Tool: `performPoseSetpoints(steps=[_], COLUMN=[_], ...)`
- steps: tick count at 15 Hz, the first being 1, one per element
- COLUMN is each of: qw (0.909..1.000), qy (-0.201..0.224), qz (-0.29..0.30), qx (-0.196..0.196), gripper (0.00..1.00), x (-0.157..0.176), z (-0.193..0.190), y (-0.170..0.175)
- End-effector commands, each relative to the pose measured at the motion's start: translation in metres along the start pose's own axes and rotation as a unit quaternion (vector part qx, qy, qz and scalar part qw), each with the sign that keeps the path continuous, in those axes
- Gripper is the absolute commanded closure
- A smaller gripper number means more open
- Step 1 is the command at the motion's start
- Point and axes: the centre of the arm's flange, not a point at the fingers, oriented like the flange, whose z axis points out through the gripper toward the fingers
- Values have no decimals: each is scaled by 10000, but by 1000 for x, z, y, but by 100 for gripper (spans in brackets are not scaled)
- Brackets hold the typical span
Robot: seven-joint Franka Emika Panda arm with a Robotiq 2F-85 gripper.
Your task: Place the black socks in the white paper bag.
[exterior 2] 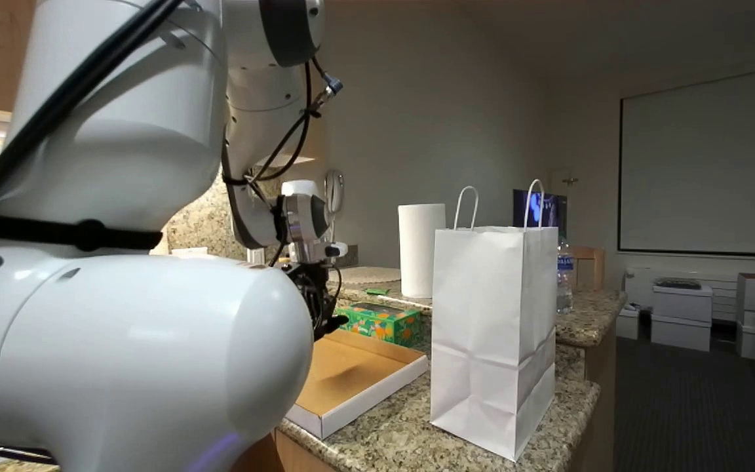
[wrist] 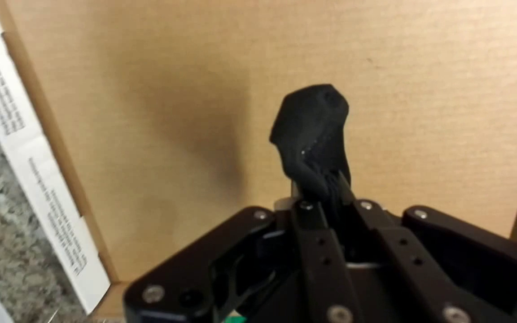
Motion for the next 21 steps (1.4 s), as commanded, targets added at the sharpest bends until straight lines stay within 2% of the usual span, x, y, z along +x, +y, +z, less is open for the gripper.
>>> performPoseSetpoints(steps=[1, 4, 7, 8, 10, 13, 16, 21], qw=[9979, 9938, 9894, 9880, 9869, 9869, 9865, 9862], qy=[415, 699, 620, 714, 923, 1267, 1551, 1507], qz=[-462, -711, -1131, -1161, -1058, -737, -225, 592], qx=[-211, -494, -663, -721, -800, -673, -483, -349], gripper=[90, 91, 91, 91, 91, 91, 91, 91], x=[7, 20, 37, 42, 54, 75, 87, 103], z=[-91, -167, -243, -267, -317, -376, -397, -372], y=[31, 57, 93, 107, 138, 192, 250, 331])
